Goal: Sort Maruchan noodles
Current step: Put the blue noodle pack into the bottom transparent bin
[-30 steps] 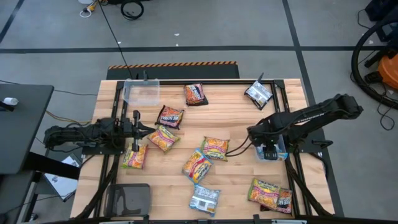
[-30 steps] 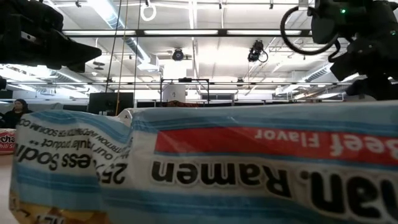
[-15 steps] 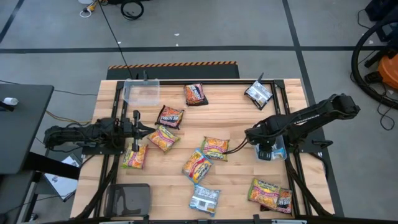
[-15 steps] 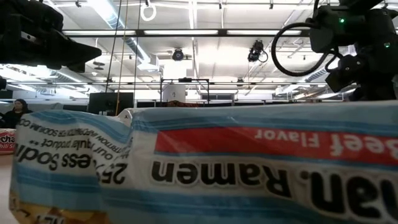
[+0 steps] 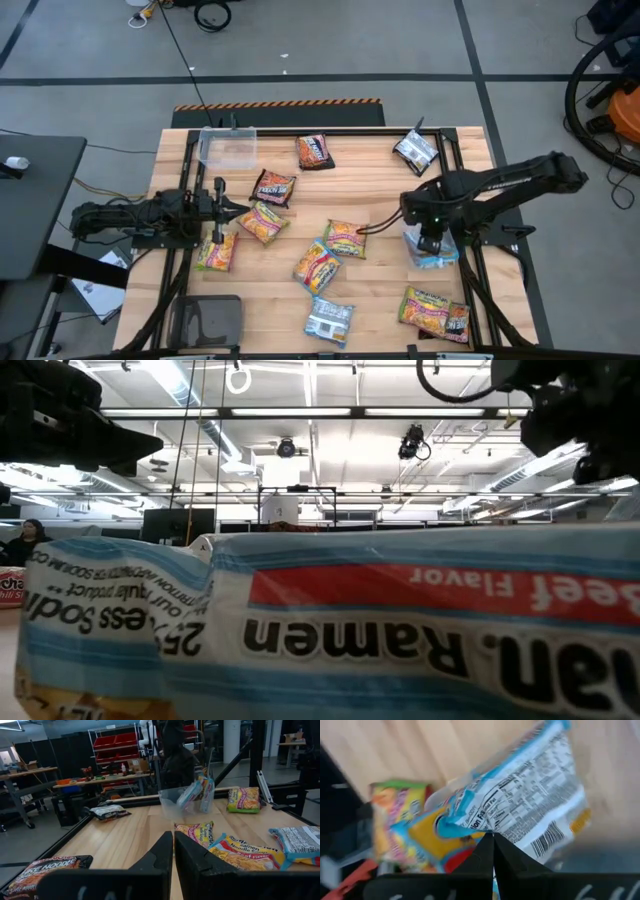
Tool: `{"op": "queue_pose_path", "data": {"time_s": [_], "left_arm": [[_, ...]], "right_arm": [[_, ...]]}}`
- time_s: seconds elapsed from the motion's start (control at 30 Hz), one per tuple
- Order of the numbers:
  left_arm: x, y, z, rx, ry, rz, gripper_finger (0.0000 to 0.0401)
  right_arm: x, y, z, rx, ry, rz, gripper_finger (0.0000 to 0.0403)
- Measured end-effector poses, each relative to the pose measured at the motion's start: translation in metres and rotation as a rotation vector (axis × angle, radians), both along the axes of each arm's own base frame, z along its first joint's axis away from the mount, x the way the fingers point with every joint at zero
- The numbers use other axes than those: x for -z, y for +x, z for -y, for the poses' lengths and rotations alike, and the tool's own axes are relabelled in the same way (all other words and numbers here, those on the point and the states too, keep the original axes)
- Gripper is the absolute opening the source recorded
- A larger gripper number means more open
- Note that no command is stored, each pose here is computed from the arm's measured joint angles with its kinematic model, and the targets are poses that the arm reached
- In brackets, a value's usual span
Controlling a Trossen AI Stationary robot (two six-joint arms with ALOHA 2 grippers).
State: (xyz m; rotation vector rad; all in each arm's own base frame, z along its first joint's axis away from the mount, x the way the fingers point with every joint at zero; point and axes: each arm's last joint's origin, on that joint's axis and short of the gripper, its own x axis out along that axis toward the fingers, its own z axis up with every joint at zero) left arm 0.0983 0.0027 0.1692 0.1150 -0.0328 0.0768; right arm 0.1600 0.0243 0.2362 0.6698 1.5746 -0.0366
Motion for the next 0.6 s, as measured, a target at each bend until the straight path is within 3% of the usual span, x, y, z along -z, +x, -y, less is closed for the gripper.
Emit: {"op": "queue_pose_path", "data": {"time_s": [0.43, 0.6], "left_arm": [[0.000, 0.000, 0.000, 0.000, 0.000, 0.000, 0.0025], [0.000, 0.000, 0.000, 0.000, 0.000, 0.000, 0.0025]], "right_arm": [[-0.013, -0.010, 0.013, 0.029, 0.350, -0.096, 0.0006], [-0.006, -0.002, 0.017, 0.025, 0.363, -0.104, 0.0006]]}}
